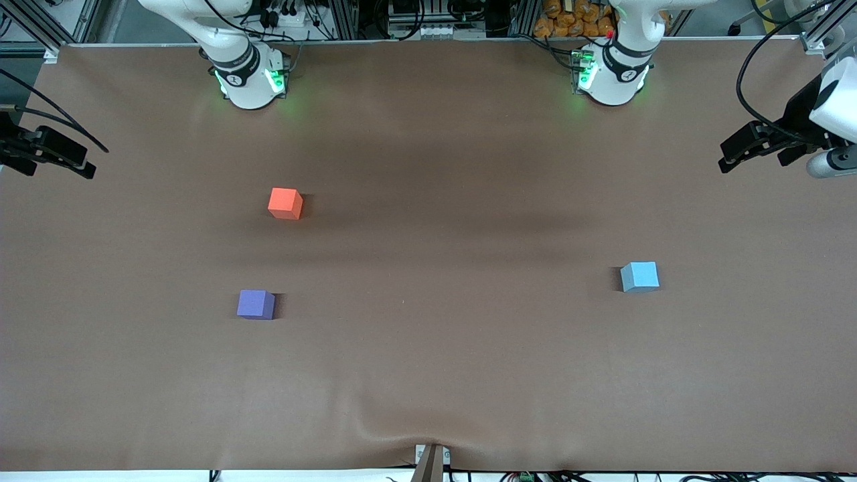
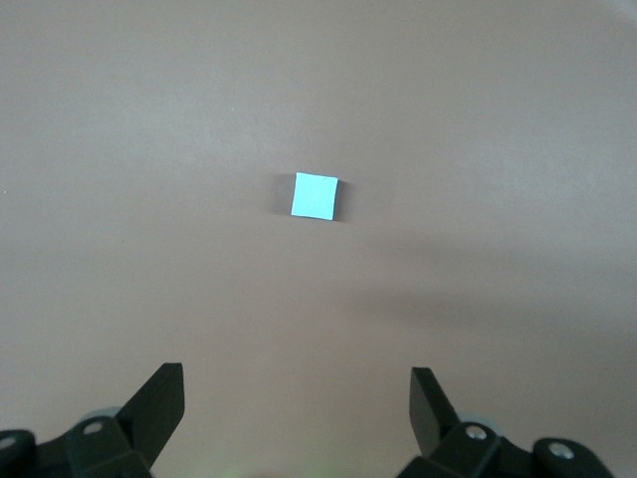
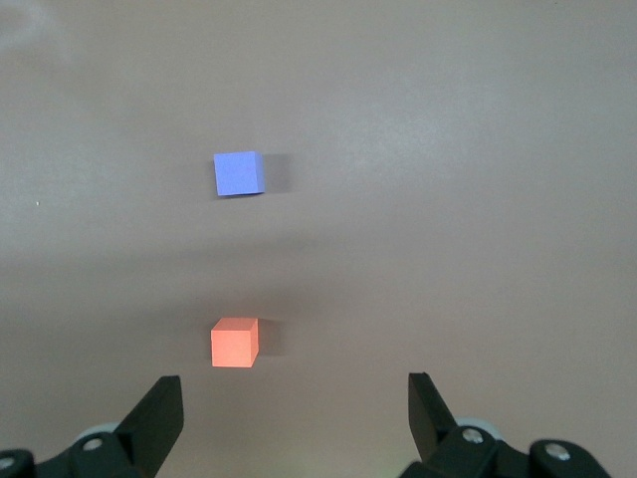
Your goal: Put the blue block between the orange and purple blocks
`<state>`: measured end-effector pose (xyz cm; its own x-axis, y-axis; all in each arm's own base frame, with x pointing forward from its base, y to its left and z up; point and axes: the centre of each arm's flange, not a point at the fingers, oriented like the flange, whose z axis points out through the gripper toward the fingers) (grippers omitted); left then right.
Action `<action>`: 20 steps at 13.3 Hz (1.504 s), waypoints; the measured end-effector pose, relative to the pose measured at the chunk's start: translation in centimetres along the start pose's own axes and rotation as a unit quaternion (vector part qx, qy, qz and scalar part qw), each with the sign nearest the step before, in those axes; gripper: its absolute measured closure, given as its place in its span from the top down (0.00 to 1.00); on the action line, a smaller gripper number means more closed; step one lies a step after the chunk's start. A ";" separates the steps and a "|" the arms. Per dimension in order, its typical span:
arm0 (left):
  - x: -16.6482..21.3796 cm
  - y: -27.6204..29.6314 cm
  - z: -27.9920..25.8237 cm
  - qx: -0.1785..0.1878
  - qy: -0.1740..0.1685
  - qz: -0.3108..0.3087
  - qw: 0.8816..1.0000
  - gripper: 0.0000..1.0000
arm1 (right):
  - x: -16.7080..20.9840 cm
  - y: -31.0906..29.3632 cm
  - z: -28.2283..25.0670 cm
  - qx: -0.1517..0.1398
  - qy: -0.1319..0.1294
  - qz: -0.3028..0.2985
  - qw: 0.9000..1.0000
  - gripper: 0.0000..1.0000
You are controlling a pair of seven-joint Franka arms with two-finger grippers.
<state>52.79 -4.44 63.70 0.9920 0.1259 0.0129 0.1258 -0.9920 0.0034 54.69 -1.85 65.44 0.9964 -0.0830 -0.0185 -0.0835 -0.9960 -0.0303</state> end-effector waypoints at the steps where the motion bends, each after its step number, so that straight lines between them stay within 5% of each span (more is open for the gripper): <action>1: 0.0 0.0 0.0 0.000 0.000 0.000 1.000 1.00 | 0.0 0.0 0.0 0.000 0.000 0.000 1.000 1.00; 20: 0.7 -0.8 3.0 0.007 -0.044 -0.005 0.999 1.00 | 0.0 0.0 0.0 0.000 0.000 0.000 1.000 1.00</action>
<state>53.43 -3.52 60.75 0.9879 0.1362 -0.0742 0.1358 -0.9907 -0.0109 54.69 -1.89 65.44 0.9963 -0.0837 -0.0187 -0.0842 -0.9960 -0.0312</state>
